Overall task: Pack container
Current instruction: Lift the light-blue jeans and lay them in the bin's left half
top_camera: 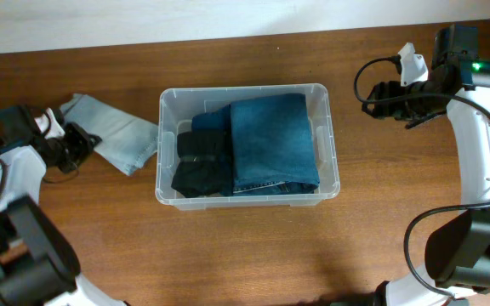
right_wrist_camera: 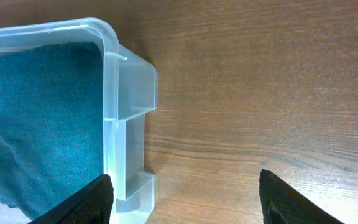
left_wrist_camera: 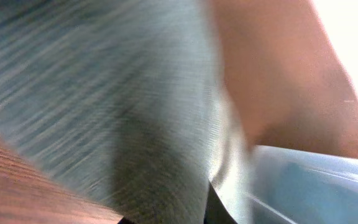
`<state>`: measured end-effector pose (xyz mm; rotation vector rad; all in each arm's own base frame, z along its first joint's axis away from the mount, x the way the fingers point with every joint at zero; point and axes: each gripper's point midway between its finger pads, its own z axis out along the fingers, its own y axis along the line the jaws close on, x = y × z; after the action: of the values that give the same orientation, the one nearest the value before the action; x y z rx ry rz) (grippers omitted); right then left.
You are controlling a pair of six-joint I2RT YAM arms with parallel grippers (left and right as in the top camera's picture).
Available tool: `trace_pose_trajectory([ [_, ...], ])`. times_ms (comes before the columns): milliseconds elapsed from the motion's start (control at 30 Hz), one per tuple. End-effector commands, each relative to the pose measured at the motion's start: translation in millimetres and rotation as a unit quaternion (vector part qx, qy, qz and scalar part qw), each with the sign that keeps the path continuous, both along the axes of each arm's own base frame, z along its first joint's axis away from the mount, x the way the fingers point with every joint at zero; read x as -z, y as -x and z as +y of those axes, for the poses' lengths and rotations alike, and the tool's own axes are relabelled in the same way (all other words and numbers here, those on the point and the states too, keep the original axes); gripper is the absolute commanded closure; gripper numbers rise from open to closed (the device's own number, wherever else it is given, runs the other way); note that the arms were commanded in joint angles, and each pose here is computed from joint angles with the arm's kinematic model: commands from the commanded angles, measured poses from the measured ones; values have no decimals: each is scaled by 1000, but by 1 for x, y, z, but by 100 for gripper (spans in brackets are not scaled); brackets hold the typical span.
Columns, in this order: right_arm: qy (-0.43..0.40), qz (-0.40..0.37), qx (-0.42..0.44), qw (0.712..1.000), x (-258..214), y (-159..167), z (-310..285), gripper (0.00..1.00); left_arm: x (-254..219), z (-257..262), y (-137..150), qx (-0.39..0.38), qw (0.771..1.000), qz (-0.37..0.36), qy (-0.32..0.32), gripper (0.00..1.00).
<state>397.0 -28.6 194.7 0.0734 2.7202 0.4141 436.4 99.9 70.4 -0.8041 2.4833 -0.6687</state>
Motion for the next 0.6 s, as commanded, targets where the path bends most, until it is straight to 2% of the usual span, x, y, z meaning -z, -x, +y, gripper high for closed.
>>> trace_pose_trajectory([
  [0,9,-15,-3,1000,-13,2,0,32,-139,-8,-7,32,985,-164,-53,99],
  [167,11,-22,-3,1000,-19,3,0,32,-213,-37,16,69,965,-251,-42,99],
  [333,11,-24,-2,1000,-21,4,0,32,-263,-89,44,145,939,-313,1,99],
  [500,11,-23,-2,1000,-20,5,0,32,-271,-146,64,219,924,-313,33,99],
  [567,11,-22,-2,1000,-20,5,1,32,-268,-174,73,274,908,-316,35,99],
])
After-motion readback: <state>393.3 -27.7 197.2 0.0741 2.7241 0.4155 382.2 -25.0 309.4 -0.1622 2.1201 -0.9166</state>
